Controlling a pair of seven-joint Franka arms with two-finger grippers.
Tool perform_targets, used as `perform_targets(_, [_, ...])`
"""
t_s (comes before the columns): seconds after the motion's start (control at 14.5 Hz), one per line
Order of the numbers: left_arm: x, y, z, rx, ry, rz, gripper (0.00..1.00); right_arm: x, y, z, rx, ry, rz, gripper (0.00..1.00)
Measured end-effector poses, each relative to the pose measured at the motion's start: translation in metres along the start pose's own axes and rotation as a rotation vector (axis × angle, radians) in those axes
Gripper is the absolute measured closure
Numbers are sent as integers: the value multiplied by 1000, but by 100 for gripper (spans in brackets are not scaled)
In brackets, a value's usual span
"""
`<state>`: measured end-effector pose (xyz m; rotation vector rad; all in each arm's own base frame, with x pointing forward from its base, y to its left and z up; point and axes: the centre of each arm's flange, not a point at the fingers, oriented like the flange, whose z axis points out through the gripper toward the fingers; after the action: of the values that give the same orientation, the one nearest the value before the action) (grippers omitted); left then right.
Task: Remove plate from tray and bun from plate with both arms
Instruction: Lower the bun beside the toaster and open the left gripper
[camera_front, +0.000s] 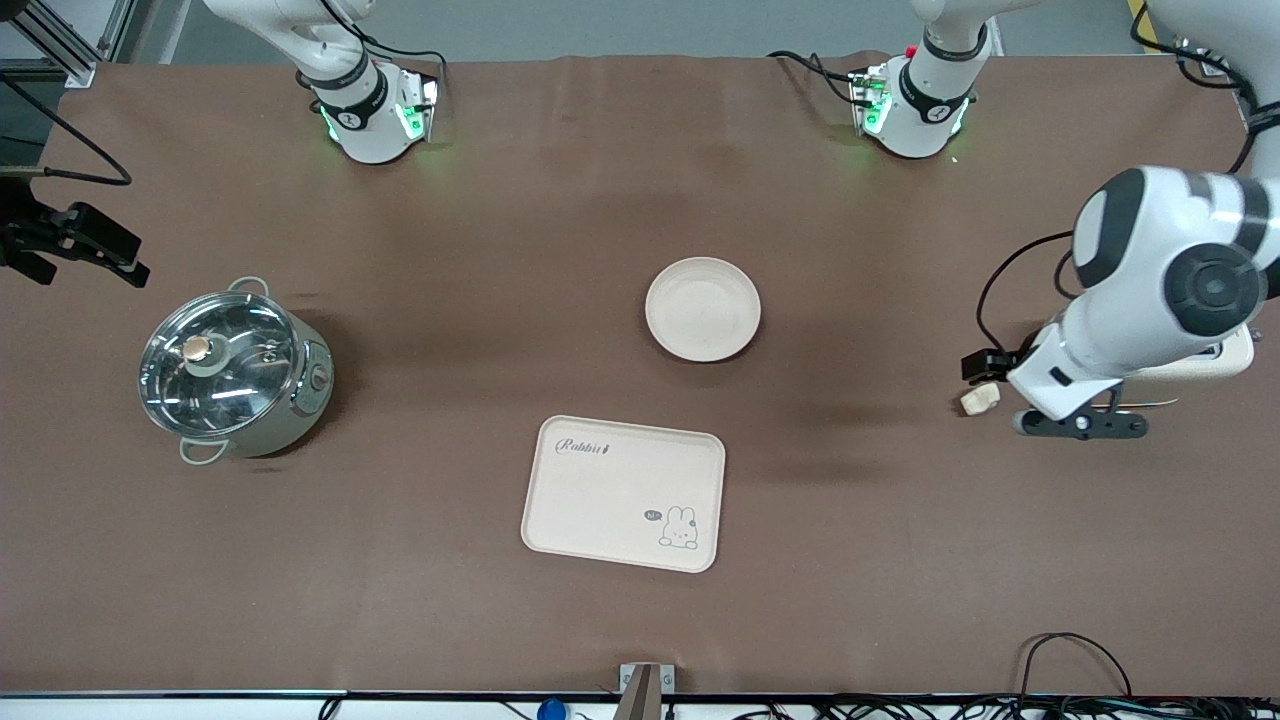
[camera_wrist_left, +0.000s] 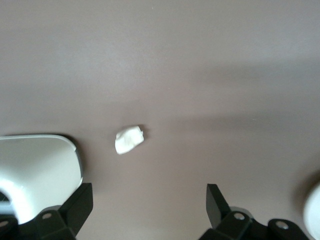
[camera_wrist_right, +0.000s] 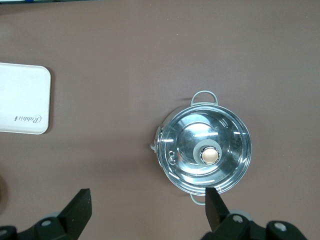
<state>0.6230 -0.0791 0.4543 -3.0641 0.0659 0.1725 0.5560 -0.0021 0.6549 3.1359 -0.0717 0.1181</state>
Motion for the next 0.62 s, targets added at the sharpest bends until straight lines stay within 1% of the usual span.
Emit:
perform_targets(0.21, [-13,-4,-67,-14,-43,-25,0,0,0,0,0,0,0,0])
perform_targets(0.28, [-18,-2,-82,-13,-47,-30,0,0,0,0,0,0,0,0])
perform_targets(0.41, [-27,3,-105,-25,-25,-34,0,0,0,0,0,0,0,0])
perform_targets(0.48, [-33,3,-116,-50,-16,-42,0,0,0,0,0,0,0,0])
perform_targets(0.62, [-43,-5,-129,-79,-26,-61,0,0,0,0,0,0,0,0])
